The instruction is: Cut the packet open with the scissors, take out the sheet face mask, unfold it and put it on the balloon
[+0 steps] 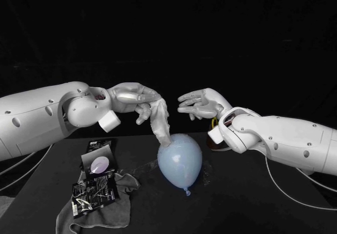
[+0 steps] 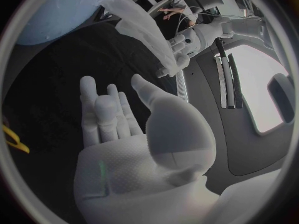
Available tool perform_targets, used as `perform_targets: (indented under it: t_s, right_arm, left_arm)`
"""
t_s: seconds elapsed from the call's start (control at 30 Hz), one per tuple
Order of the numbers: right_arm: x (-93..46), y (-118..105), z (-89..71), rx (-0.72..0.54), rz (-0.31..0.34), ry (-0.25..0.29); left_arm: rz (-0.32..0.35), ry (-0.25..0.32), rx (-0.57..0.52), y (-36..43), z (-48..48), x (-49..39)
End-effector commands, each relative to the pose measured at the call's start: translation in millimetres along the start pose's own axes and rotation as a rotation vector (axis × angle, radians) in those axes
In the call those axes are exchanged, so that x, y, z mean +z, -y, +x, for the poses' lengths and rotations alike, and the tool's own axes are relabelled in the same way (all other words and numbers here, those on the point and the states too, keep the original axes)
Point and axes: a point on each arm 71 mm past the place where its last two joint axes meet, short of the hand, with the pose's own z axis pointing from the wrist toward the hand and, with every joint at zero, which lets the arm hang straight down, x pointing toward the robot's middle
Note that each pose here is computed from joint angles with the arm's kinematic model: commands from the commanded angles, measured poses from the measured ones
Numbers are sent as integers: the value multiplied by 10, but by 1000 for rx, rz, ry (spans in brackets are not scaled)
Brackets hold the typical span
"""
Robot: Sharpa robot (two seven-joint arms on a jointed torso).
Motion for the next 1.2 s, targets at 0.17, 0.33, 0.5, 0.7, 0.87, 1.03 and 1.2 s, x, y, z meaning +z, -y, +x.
perform_targets:
  t_s: [0.17, 0.33, 0.5, 0.7, 0.87, 1.03, 1.2]
  right_arm:
    - [33, -118, 230, 90, -41, -255]
    - [-11, -148, 300, 136, -32, -342]
    - [-57, -149, 329, 195, -11, -408]
    - [-88, -154, 350, 259, 8, -448]
    - [-80, -157, 365, 277, 12, -458]
    - [-71, -181, 416, 291, 8, -482]
    - [-77, -214, 480, 304, 3, -513]
  left_arm:
    - [-8, -131, 84, 133, 31, -12]
    - [-27, -168, 117, 155, 36, -34]
    - [-53, -211, 149, 173, 51, -70]
    - [-78, -242, 178, 195, 55, -114]
    - [-83, -258, 185, 199, 70, -130]
    - [-72, -277, 183, 214, 101, -128]
    - [-66, -285, 180, 221, 113, -130]
